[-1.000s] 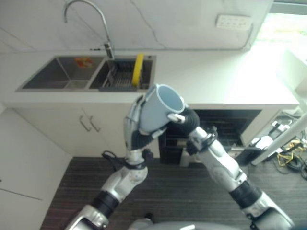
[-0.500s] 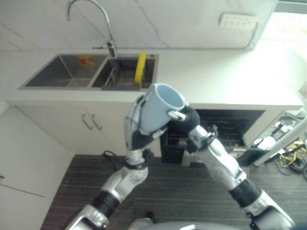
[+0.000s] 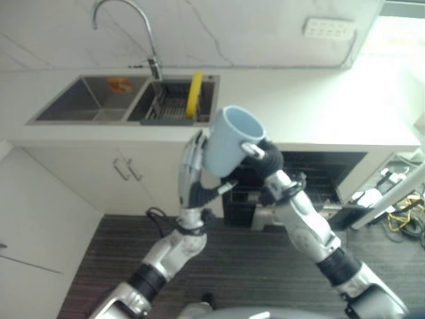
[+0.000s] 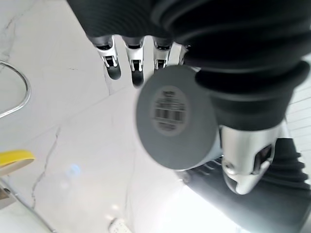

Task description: Place the dishes in the dishwasher.

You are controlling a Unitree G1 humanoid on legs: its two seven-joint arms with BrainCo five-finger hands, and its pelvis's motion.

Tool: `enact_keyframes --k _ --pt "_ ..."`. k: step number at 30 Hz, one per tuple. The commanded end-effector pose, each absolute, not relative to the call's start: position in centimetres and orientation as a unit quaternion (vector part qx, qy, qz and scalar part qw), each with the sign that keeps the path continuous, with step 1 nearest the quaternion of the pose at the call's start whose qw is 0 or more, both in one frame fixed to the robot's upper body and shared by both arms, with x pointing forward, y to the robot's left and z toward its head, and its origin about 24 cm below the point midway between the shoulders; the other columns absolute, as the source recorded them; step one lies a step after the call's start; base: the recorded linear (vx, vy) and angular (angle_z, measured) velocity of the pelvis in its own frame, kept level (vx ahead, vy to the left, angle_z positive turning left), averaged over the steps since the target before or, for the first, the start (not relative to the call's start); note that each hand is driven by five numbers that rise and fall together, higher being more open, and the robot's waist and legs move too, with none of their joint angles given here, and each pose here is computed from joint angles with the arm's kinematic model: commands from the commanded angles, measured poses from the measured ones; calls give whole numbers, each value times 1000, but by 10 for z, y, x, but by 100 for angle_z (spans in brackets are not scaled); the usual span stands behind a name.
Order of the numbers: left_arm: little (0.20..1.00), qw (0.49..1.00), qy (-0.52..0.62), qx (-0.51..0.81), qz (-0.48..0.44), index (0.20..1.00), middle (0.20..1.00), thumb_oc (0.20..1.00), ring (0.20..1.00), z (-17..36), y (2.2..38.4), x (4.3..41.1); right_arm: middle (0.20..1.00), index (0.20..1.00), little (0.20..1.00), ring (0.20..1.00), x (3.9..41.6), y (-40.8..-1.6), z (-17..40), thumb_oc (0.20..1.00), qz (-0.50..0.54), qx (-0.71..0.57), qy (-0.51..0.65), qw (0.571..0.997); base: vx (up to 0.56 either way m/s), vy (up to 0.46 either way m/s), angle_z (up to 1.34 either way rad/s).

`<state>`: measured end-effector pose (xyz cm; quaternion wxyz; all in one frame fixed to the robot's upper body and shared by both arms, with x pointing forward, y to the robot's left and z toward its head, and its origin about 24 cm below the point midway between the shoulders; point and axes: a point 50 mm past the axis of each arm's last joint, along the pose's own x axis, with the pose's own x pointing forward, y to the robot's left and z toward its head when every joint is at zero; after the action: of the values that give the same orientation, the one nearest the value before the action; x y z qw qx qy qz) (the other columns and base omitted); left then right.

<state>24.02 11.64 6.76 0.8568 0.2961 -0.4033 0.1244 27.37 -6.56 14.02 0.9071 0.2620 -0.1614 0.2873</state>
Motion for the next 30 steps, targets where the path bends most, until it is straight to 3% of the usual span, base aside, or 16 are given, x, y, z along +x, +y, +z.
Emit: enact_keyframes --k 1,7,14,19,22,30 --pt "1000 847 -426 288 136 1000 1000 1000 1000 78 114 254 200 200 200 200 276 -70 184 200 275 318 -260 869 25 59 -3" --pt "1000 854 -402 291 153 1000 1000 1000 1000 72 125 252 200 200 200 200 275 -96 179 200 211 334 -288 872 17 85 -7" --pt "1000 901 -305 302 68 1000 1000 1000 1000 65 131 262 200 200 200 200 267 -121 187 200 188 320 -343 863 -80 99 -22" --pt "1000 921 -261 275 94 1000 1000 1000 1000 52 145 263 200 200 200 200 279 -143 192 200 186 323 -344 862 128 -678 45" --pt "1000 924 -262 255 117 1000 1000 1000 1000 57 151 263 200 200 200 200 284 -135 200 200 208 307 -338 865 -7 -415 39" --pt "1000 922 -253 289 47 1000 1000 1000 1000 49 146 260 200 200 200 200 281 -136 194 200 182 245 -331 893 -1 -206 32"
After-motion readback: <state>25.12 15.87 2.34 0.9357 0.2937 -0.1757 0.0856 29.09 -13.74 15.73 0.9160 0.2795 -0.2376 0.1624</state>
